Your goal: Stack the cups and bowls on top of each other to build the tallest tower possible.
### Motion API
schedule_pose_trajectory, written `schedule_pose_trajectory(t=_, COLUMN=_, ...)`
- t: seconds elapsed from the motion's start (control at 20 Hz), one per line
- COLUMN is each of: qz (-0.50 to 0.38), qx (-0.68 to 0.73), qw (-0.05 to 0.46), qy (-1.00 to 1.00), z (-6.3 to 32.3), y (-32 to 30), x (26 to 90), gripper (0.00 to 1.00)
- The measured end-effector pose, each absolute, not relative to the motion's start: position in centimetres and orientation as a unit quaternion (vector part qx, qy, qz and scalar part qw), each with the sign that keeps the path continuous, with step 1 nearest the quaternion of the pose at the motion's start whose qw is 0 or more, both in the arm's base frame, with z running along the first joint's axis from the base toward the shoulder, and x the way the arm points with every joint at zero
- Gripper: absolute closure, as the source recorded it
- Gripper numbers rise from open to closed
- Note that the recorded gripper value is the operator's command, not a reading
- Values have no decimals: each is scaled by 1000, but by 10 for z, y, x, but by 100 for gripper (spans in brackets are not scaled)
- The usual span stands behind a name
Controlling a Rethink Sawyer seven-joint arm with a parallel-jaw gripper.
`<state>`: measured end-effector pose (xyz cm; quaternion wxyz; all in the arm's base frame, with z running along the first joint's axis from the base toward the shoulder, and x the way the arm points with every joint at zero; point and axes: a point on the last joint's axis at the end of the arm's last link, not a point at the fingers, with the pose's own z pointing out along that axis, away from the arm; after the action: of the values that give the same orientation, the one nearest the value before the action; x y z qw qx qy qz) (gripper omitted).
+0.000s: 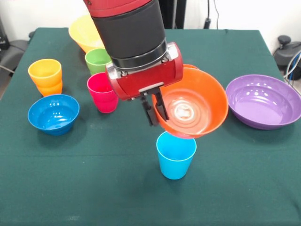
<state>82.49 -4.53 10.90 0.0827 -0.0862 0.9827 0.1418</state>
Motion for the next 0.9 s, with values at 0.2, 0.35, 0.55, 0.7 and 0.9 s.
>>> schedule_pose_trajectory(t=0.2, qz=167, qx=-75, qw=79, qy=980, z=104, y=-41, x=824, gripper=100)
schedule_pose_trajectory(t=0.35, qz=191, qx=-63, qw=75, qy=977, z=99, y=-39, x=824, gripper=100)
schedule_pose_trajectory(t=0.55, qz=215, qx=-50, qw=71, qy=973, z=91, y=-39, x=823, gripper=100)
schedule_pose_trajectory(t=0.7, qz=226, qx=-46, qw=69, qy=971, z=86, y=-37, x=822, gripper=100)
schedule_pose_trajectory(t=0.9, qz=238, qx=-44, qw=65, qy=968, z=75, y=-30, x=822, gripper=100)
